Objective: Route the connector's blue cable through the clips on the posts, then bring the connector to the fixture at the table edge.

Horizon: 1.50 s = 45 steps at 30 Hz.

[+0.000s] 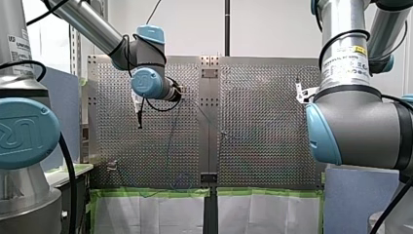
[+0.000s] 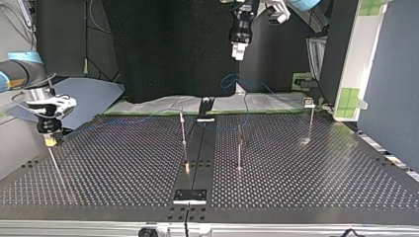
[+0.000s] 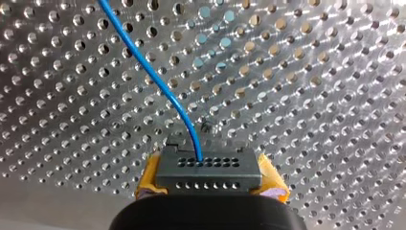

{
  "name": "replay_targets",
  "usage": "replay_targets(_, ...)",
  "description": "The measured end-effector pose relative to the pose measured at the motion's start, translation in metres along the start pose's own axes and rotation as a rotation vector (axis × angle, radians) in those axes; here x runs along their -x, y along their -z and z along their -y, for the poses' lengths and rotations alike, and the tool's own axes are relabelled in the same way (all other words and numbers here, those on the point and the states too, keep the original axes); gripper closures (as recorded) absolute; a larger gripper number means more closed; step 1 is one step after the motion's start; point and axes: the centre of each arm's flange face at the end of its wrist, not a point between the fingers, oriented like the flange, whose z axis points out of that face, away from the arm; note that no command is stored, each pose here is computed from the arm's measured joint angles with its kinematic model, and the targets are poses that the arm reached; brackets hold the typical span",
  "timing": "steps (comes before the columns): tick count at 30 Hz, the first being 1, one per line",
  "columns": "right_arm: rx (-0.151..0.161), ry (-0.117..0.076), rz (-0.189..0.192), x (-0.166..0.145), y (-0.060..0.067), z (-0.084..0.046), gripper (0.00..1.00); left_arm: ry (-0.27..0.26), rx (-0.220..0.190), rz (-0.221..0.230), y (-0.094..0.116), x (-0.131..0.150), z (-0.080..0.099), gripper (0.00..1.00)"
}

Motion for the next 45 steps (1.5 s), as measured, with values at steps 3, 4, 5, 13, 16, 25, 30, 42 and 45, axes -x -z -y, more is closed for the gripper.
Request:
replay_targets(3, -0.008, -0.001, -0.004, 0.002, -0.001, 0.001, 1.0, 0.0, 0.0, 0.0, 0.0, 0.0, 0.0, 0.01)
replay_targets(4, -0.011, -0.002, -0.005, 0.002, -0.002, 0.001, 1.0, 0.0, 0.0, 0.0, 0.0, 0.0, 0.0, 0.01)
replay_targets(5, -0.014, -0.002, -0.005, 0.003, -0.002, 0.001, 1.0, 0.0, 0.0, 0.0, 0.0, 0.0, 0.0, 0.01)
replay_targets(13, -0.03, -0.005, -0.007, 0.006, -0.003, 0.001, 1.0, -0.002, 0.0, -0.003, 0.0, 0.0, 0.0, 0.01)
replay_targets(16, -0.036, -0.006, -0.011, 0.007, -0.003, 0.001, 1.0, -0.004, 0.001, -0.006, 0.001, -0.001, 0.0, 0.01)
replay_targets(25, -0.05, -0.002, -0.031, 0.007, -0.005, -0.001, 1.0, -0.006, 0.004, -0.008, 0.0, 0.0, -0.001, 0.01)
replay_targets(30, -0.049, 0.007, -0.045, 0.007, -0.006, -0.002, 1.0, -0.006, 0.004, -0.008, 0.0, -0.001, -0.001, 0.01)
replay_targets(42, -0.048, 0.008, -0.042, 0.02, -0.01, -0.006, 1.0, -0.007, 0.005, -0.009, 0.0, -0.001, -0.001, 0.01)
replay_targets(45, -0.049, 0.008, -0.039, 0.023, -0.01, -0.006, 1.0, -0.007, 0.005, -0.009, 0.0, -0.001, -0.001, 0.01)
